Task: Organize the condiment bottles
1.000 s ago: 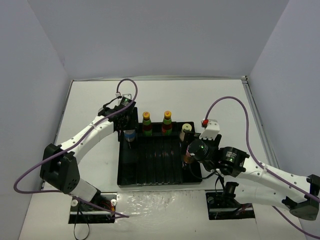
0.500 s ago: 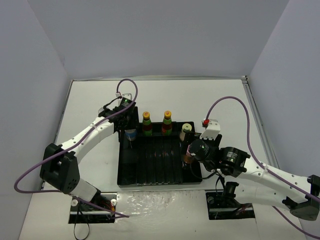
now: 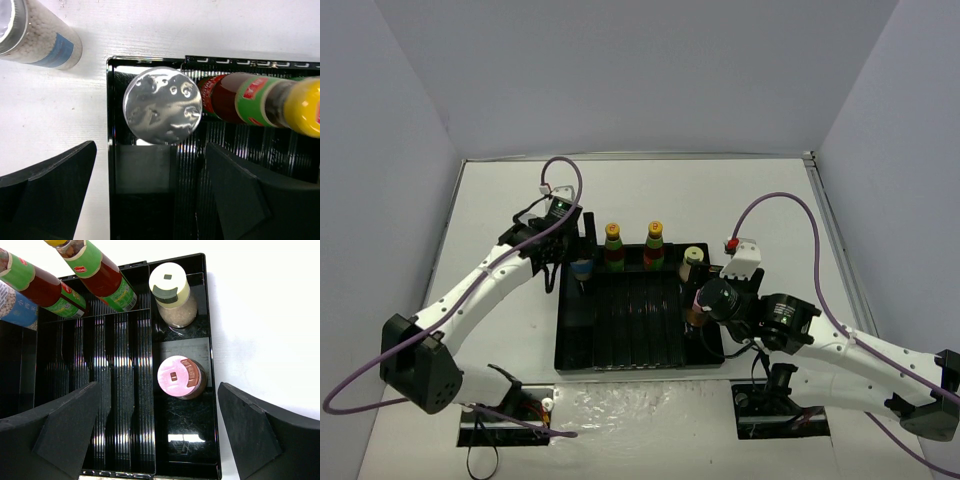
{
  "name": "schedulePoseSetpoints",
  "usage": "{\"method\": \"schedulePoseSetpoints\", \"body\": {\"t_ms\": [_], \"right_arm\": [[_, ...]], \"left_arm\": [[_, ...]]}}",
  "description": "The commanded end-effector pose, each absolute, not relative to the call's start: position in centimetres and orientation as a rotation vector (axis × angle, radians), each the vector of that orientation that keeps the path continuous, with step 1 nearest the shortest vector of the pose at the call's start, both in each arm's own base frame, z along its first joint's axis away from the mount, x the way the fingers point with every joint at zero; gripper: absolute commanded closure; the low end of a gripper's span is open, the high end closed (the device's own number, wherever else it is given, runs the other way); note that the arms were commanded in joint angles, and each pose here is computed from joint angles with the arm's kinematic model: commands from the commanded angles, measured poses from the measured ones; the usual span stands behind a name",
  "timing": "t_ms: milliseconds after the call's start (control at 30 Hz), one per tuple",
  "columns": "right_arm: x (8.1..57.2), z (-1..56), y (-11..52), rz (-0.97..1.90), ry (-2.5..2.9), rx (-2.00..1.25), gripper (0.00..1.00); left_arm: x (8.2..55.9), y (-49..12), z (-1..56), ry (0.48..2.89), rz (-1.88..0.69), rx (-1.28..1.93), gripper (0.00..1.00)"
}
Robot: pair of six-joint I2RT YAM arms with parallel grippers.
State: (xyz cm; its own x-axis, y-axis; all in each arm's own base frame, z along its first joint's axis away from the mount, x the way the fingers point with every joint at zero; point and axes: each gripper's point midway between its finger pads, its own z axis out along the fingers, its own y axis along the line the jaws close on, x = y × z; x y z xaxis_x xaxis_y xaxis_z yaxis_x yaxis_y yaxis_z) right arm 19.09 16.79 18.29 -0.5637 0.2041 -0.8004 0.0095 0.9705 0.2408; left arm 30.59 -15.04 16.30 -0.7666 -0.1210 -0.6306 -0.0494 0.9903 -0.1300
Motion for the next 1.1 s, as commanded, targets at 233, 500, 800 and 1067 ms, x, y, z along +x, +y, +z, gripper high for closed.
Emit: {"method": "schedulePoseSetpoints", "body": {"t_ms": [233,500,800,1067], "right_arm": [[19.5,18.6,17.1,0.259,2.121,0.180,0.01],[19.2,18.4,17.0,0.275,2.124,0.178,0.01],[19.1,18.4,17.1,0.283,2.125,0.176,0.01],[18.8,18.2,16.8,0.297,2.125,0.178,0.01]], "left_arm": [[32.4,-12.2,26.6,2.255,-0.109,-0.222,0.08],[36.6,-7.0,26.3,2.251,-0.058,-0.419,0.07],[39.6,-4.7,22.3,2.304,0.058,-0.494,0.03],[40.3,-3.2,18.3,2.364,0.120,-0.553,0.03]]}}
